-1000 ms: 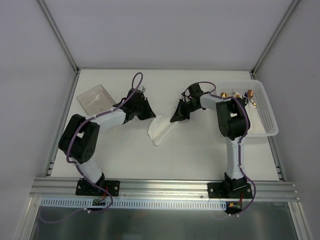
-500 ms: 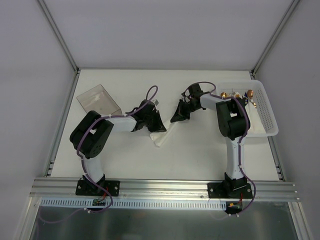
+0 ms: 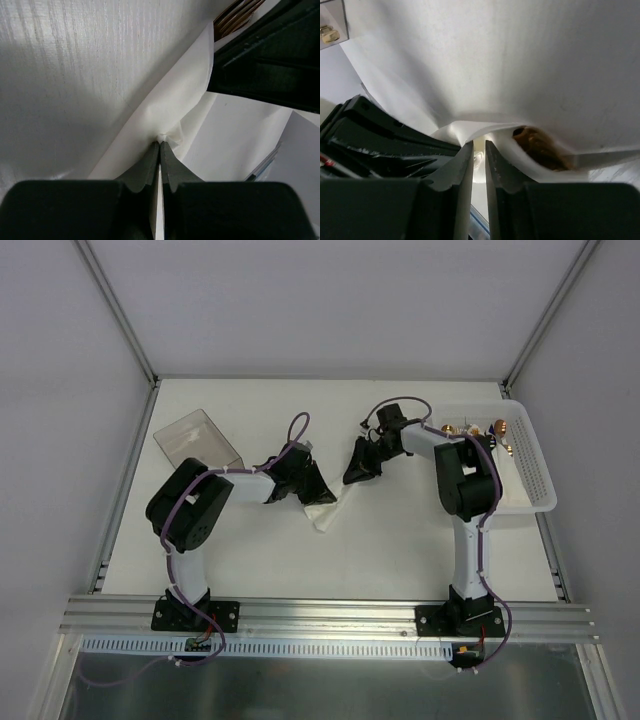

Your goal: Place the utensils on the paper napkin and roll it up

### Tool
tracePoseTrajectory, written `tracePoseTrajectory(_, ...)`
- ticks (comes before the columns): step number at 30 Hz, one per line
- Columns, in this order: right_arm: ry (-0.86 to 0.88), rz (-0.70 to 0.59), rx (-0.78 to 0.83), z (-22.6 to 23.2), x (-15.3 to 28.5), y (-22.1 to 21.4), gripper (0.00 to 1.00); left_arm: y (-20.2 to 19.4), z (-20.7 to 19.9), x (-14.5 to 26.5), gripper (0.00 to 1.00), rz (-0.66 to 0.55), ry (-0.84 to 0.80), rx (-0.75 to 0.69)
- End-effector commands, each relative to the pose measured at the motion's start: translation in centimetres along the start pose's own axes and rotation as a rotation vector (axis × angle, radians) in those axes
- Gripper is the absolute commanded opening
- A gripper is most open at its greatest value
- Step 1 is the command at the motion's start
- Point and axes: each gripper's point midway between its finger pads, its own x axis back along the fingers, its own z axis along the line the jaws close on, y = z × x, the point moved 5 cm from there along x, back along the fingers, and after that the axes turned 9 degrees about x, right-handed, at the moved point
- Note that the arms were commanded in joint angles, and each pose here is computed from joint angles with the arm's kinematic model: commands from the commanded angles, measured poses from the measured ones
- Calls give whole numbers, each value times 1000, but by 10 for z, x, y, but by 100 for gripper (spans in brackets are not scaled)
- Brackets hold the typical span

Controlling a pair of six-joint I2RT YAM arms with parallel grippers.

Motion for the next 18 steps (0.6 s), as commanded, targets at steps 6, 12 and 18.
tracePoseTrajectory(6,134,-72,231,58,61,10,27,-11,77,-15,0,44,274,99)
tracePoseTrajectory(12,114,-47,265,49,66,3,23,-10,76,-15,0,52,266,93)
tracePoseTrajectory(18,43,-7,257,25,52,-4,19,-6,71,-13,0,43,252,81)
